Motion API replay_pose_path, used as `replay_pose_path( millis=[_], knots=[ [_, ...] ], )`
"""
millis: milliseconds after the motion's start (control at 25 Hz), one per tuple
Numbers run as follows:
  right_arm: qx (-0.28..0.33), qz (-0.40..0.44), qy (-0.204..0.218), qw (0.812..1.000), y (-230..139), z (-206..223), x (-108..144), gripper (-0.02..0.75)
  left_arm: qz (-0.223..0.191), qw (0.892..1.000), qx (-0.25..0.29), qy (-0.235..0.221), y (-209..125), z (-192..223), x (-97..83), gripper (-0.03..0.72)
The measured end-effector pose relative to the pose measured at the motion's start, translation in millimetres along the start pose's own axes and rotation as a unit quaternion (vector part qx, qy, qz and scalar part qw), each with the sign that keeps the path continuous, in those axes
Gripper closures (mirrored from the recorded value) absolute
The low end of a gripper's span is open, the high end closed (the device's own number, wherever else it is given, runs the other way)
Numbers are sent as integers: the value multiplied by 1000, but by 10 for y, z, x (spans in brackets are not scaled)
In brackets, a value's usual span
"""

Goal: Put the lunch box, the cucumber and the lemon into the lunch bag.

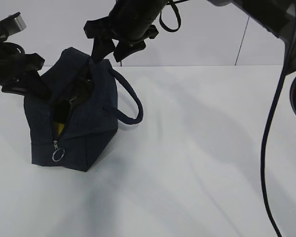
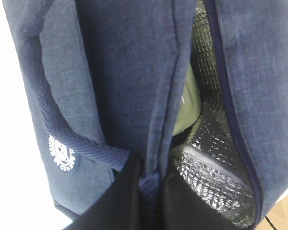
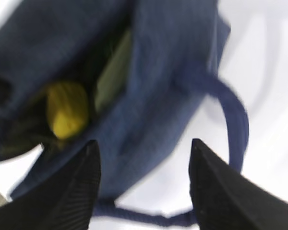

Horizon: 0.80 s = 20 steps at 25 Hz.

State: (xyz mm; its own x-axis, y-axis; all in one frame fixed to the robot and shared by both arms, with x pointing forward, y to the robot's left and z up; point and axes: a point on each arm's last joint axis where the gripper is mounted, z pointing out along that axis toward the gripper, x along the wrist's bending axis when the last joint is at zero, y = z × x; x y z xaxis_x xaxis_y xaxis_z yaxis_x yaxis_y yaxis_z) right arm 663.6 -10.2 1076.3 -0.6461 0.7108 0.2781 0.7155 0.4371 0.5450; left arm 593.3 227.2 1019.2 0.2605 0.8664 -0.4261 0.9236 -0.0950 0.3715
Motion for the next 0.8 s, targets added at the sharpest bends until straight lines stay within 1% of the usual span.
replay_pose_path(
  millis=[160, 440, 520, 640, 800],
  knots=[
    [4, 28, -3, 1000, -16, -15, -10, 297, 0, 1000, 0, 0, 0, 0, 0, 672],
    [76, 59, -6, 995, -308, 87, -45, 297, 0, 1000, 0, 0, 0, 0, 0, 672],
    [83, 66, 3, 994, -338, 101, -34, 297, 0, 1000, 0, 0, 0, 0, 0, 672],
    [82, 74, 33, 993, -338, 113, 17, 297, 0, 1000, -1, 0, 1, 0, 1, 672],
    [86, 80, 45, 992, -359, 134, 32, 297, 0, 1000, -1, 0, 1, 0, 1, 672]
  ],
)
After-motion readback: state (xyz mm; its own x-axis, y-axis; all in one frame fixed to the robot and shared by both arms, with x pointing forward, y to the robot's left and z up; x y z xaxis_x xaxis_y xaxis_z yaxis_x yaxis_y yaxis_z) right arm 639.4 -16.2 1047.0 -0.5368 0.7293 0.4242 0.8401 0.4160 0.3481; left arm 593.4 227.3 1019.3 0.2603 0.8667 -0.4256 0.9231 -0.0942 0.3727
